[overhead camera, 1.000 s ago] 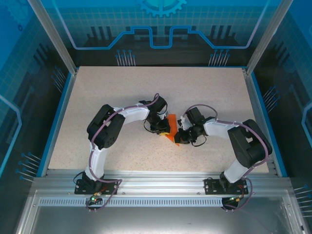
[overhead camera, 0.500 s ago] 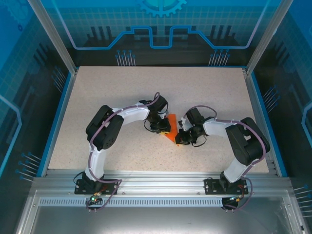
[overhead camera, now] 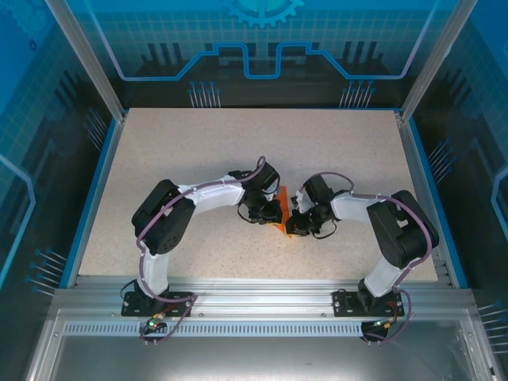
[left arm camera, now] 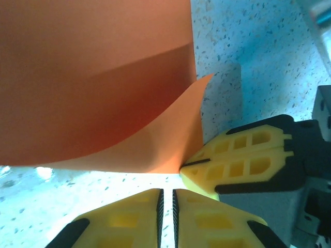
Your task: Fold a paper plane with a square sheet of paper (fold left side to right side)
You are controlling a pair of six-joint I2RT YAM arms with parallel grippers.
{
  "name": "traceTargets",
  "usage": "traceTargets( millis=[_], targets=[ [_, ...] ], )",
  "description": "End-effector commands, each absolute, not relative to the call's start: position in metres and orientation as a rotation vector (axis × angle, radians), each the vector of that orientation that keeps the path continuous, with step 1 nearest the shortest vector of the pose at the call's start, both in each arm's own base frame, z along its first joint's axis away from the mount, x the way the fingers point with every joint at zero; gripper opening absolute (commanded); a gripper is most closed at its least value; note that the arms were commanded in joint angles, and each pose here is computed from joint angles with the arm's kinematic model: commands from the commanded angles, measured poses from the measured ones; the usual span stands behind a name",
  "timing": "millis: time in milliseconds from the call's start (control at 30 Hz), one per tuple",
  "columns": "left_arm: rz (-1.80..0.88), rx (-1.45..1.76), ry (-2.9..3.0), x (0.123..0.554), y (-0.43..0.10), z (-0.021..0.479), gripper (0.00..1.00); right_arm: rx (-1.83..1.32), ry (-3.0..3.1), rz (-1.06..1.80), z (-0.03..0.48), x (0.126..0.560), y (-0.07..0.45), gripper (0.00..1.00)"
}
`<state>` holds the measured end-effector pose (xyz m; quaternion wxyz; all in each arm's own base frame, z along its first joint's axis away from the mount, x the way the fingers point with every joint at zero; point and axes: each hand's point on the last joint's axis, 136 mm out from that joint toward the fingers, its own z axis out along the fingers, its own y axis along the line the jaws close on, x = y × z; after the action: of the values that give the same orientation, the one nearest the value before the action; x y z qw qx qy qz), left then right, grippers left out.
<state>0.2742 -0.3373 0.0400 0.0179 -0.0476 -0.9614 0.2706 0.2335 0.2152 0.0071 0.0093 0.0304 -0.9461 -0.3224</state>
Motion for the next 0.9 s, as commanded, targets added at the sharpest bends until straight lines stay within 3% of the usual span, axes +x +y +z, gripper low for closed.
traceTargets(
  millis=[0,367,867],
  targets=[
    [0.860,-0.120,-2.944,0.269,-0.344,0.029,0.17,-0.006,-2.949,-0.707,-0.034,0.208,0.181,0.00],
    [0.886,-0.137,-2.895,0.265,-0.356,0.018,0.17,-0.008,-2.948,-0.690,-0.036,0.207,0.179,0.00],
    [0.673,-0.105,-2.939,0.266,-0.329,-0.017,0.14,-0.012,-2.952,-0.659,-0.036,0.205,0.175,0.00]
  ],
)
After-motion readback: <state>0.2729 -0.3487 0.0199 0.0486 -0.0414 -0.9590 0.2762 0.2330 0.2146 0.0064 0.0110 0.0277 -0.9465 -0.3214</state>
